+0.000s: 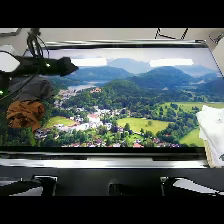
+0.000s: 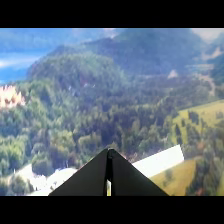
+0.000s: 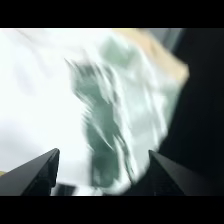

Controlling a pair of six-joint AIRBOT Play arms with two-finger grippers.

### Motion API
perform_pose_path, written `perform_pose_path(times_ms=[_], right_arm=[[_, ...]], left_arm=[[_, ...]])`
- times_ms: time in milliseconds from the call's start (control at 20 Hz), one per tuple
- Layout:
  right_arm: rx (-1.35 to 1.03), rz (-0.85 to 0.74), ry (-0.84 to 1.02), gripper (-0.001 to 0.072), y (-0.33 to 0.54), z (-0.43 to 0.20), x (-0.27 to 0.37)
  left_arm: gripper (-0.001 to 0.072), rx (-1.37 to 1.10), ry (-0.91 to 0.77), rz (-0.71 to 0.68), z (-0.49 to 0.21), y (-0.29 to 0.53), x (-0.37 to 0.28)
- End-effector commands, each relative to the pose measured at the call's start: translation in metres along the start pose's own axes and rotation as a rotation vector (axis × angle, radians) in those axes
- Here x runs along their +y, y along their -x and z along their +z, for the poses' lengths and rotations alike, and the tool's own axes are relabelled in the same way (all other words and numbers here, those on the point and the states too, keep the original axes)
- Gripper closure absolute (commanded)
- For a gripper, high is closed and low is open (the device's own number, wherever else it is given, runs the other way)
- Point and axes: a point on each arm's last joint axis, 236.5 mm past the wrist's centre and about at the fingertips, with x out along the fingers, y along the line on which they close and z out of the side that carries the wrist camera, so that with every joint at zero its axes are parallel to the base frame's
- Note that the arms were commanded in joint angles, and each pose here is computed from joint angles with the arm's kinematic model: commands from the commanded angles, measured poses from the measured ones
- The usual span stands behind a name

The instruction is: Fold the clothes and pants, and hang the long-sleeved shirts on hangers.

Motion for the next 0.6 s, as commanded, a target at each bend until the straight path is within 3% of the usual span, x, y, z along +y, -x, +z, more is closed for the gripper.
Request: perform_pose_path(times_ms=[0,150,250,300,350,400,450,550], right_arm=[[-0.522,0.275,0.205,0.0069,0.129,0.095,0.107],[-0.73,0.589,0.454,0.0071,0.231,0.061,0.254],[-0.579,0.635,0.64,0.0071,0.21,-0.016,0.33],[-0.431,0.603,0.677,0.007,0.178,-0.055,0.351],[-0.245,0.558,0.719,0.0067,0.139,-0.103,0.364],[-0.09,0.51,0.763,0.0066,0.106,-0.147,0.371],[0.023,0.465,0.827,0.0064,0.08,-0.186,0.374],[0.131,0.383,0.905,0.0049,0.047,-0.237,0.372]], left_arm=[[0.069,-0.209,-0.133,0.095,0.066,0.033,-0.004],[0.0689,-0.261,-0.147,0.487,0.084,0.063,0.074],[0.0679,-0.094,-0.073,0.664,0.046,0.065,0.127],[0.0522,0.025,-0.024,0.701,0.017,0.059,0.146],[0.013,0.188,0.044,0.727,-0.024,0.051,0.162],[-0.0011,0.373,0.102,0.736,-0.071,0.046,0.17],[-0.0013,0.571,0.11,0.729,-0.117,0.045,0.175],[-0.0013,0.69,0.11,0.683,-0.161,0.033,0.172]])
